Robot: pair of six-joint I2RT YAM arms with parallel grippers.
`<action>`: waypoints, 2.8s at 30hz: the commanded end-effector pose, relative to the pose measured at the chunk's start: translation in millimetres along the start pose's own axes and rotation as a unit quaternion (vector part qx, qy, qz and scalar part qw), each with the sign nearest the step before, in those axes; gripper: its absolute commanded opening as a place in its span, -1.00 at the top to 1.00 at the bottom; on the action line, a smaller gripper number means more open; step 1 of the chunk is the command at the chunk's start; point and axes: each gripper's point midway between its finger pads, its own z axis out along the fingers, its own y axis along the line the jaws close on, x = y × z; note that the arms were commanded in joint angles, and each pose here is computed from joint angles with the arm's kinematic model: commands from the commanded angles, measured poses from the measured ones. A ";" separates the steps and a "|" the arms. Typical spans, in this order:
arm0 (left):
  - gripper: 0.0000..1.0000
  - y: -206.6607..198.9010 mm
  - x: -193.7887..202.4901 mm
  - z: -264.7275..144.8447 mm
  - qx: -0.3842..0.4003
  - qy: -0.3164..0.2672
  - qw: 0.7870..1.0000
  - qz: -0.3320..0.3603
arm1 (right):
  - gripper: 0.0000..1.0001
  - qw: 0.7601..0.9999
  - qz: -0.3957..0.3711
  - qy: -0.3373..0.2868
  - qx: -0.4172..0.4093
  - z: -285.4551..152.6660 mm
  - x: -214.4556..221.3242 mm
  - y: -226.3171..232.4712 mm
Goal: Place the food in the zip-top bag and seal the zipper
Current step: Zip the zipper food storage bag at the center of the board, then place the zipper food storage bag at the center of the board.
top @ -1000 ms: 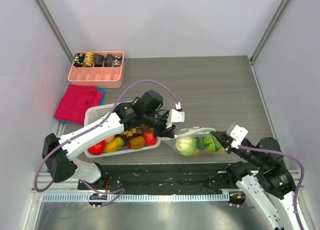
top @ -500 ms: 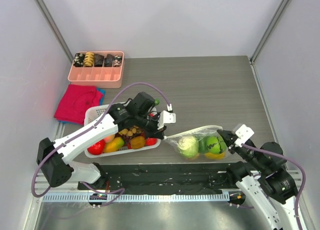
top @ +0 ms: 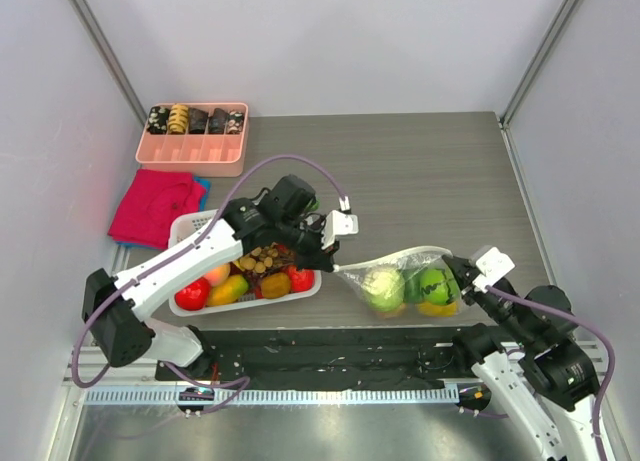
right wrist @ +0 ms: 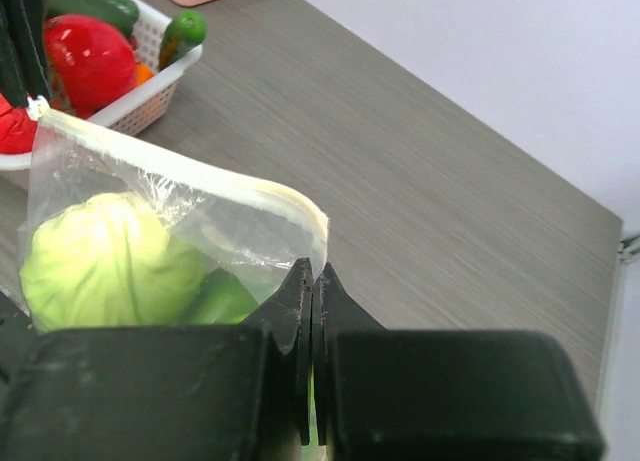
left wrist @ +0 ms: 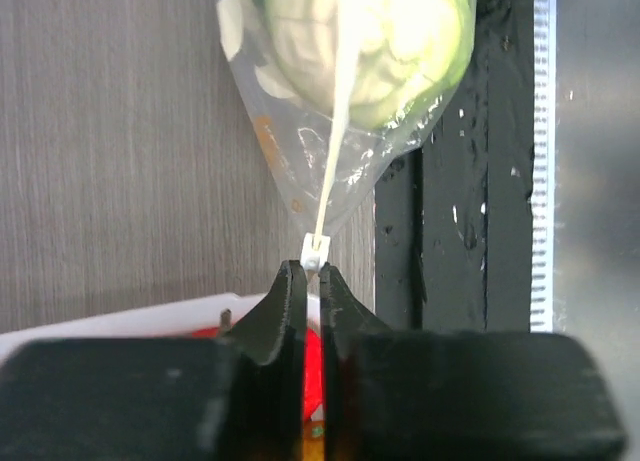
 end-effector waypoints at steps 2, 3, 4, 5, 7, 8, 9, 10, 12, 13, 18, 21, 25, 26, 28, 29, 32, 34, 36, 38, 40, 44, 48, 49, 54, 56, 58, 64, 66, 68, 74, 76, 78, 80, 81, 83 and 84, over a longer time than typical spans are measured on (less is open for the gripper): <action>0.46 13.3 -47.0 -9.7 -0.011 -0.044 0.998 -0.031 | 0.98 0.996 -0.033 -0.058 0.064 5.0 -46.7 -33.1; 0.16 16.5 -53.1 -12.0 -0.015 -0.051 0.998 -0.034 | 0.98 0.995 -0.037 -0.066 0.068 7.6 -52.1 -36.0; 0.05 18.9 -57.7 -12.9 -0.017 -0.055 0.998 -0.037 | 0.98 0.995 -0.043 -0.059 0.067 14.5 -50.6 -37.3; -0.03 22.6 -69.0 -18.5 -0.025 -0.068 0.997 -0.034 | 0.98 0.995 -0.046 -0.058 0.070 18.0 -51.2 -39.8; -0.26 33.3 -76.6 -24.6 -0.043 -0.082 0.994 -0.051 | 0.98 0.994 -0.054 -0.054 0.076 31.3 -54.9 -46.0; -0.32 39.6 -81.7 -29.1 -0.054 -0.093 0.993 -0.056 | 0.98 0.994 -0.058 -0.056 0.077 35.6 -57.5 -48.2; -0.42 44.8 -88.6 -33.7 -0.062 -0.106 0.990 -0.065 | 0.98 0.992 -0.066 -0.072 0.079 39.2 -66.7 -50.5; -0.47 51.2 -91.2 -39.8 -0.069 -0.114 0.989 -0.069 | 0.98 0.991 -0.073 -0.080 0.074 42.8 -71.9 -50.0; -0.57 58.5 -101.1 -44.4 -0.079 -0.124 0.988 -0.043 | 0.98 0.989 -0.099 -0.106 0.040 51.2 -84.7 -41.0; -0.62 65.6 -105.3 -46.2 -0.093 -0.128 0.987 -0.020 | 0.98 0.987 -0.107 -0.115 0.022 52.8 -89.0 -35.0; -0.74 85.5 -122.5 -33.4 -0.093 -0.152 0.983 0.053 | 0.98 0.982 -0.130 -0.135 -0.030 58.6 -97.1 -18.5; -0.74 88.1 -126.0 -17.5 -0.058 -0.156 0.983 0.072 | 0.98 0.981 -0.132 -0.138 -0.029 57.7 -101.9 -19.5; -0.69 87.1 -131.6 3.4 -0.030 -0.154 0.985 0.064 | 0.98 0.981 -0.127 -0.141 -0.040 56.5 -103.5 -15.6; -0.64 87.8 -132.8 6.8 -0.030 -0.155 0.986 0.057 | 0.98 0.982 -0.125 -0.134 -0.046 56.5 -100.0 -13.5; -0.60 91.3 -133.3 12.2 -0.030 -0.156 0.987 0.037 | 0.98 0.987 -0.104 -0.118 -0.039 57.2 -97.6 -17.0; -0.56 93.1 -133.6 14.8 -0.036 -0.155 0.987 0.033 | 0.98 0.989 -0.095 -0.110 -0.040 56.7 -94.9 -16.3; -0.49 83.6 -134.5 21.0 -0.017 -0.158 0.986 0.051 | 0.98 0.986 -0.093 -0.122 -0.059 49.7 -95.6 -7.2; -0.39 66.5 -135.3 25.3 0.024 -0.160 0.985 0.057 | 0.98 0.985 -0.097 -0.128 -0.068 47.4 -92.9 -2.2; -0.19 52.6 -133.6 28.9 0.055 -0.154 0.985 0.061 | 0.98 0.986 -0.094 -0.124 -0.063 47.9 -91.3 -3.9; 0.20 44.4 -132.3 33.5 0.069 -0.147 0.985 0.066 | 0.98 0.986 -0.094 -0.122 -0.057 49.4 -91.4 -6.3; 0.48 43.2 -134.1 33.0 0.076 -0.147 0.985 0.058 | 0.98 0.987 -0.095 -0.121 -0.053 50.1 -92.2 -8.6; 1.00 56.9 -137.8 34.7 0.076 -0.142 0.987 0.014 | 0.98 0.991 -0.091 -0.096 -0.027 58.4 -79.4 -18.2; 1.00 100.1 -144.7 38.5 0.018 -0.133 0.990 -0.051 | -0.11 0.999 -0.024 -0.048 0.004 68.0 -59.1 -27.3; 1.00 104.8 -156.3 31.3 0.012 -0.140 0.988 -0.063 | -0.44 0.999 -0.013 -0.040 0.003 68.4 -56.6 -26.4; 1.00 151.5 -155.3 39.0 -0.063 -0.101 0.990 -0.076 | -0.96 0.998 0.044 -0.042 0.025 56.2 -61.0 -29.8; 1.00 163.5 -162.1 31.6 -0.095 -0.096 0.988 -0.068 | -0.99 0.997 0.055 -0.049 0.035 50.7 -66.0 -32.4; 1.00 175.2 -154.3 37.1 -0.123 -0.078 0.986 -0.076 | -0.99 0.994 0.074 -0.060 0.055 44.0 -71.3 -37.8; 1.00 141.9 -104.9 85.3 -0.113 0.008 0.989 -0.096 | -0.99 0.986 0.120 -0.066 0.092 37.3 -75.4 -48.6; 1.00 124.7 -82.1 108.7 -0.096 0.036 0.988 -0.118 | -0.99 0.983 0.133 -0.061 0.113 36.1 -72.5 -54.9; 0.95 103.0 -73.7 127.4 -0.073 0.051 0.988 -0.126 | -0.99 0.980 0.152 -0.050 0.121 36.1 -66.1 -55.4; 0.95 57.0 -58.2 153.0 -0.012 0.076 0.976 -0.205 | -0.99 0.969 0.188 -0.036 0.156 27.3 -62.0 -63.8; 0.94 46.7 -60.6 153.1 0.004 0.069 0.970 -0.232 | -0.99 0.966 0.195 -0.034 0.164 24.2 -63.2 -66.4; 0.60 37.1 -70.9 144.1 0.015 0.053 0.970 -0.239 | -0.99 0.962 0.206 -0.031 0.175 22.5 -62.1 -69.0; 0.06 30.2 -84.5 131.4 0.020 0.035 0.971 -0.237 | -0.99 0.959 0.214 -0.030 0.182 20.8 -61.9 -70.8; -0.07 30.6 -89.5 125.2 0.017 0.028 0.972 -0.234 | -0.99 0.959 0.214 -0.029 0.184 20.4 -61.3 -71.4; -0.62 32.2 -111.6 97.9 0.008 -0.003 0.977 -0.211 | -0.99 0.958 0.215 -0.028 0.190 19.9 -61.0 -73.5; -0.87 34.8 -118.7 86.5 0.004 -0.015 0.978 -0.206 | -0.99 0.957 0.214 -0.024 0.194 20.1 -59.3 -74.7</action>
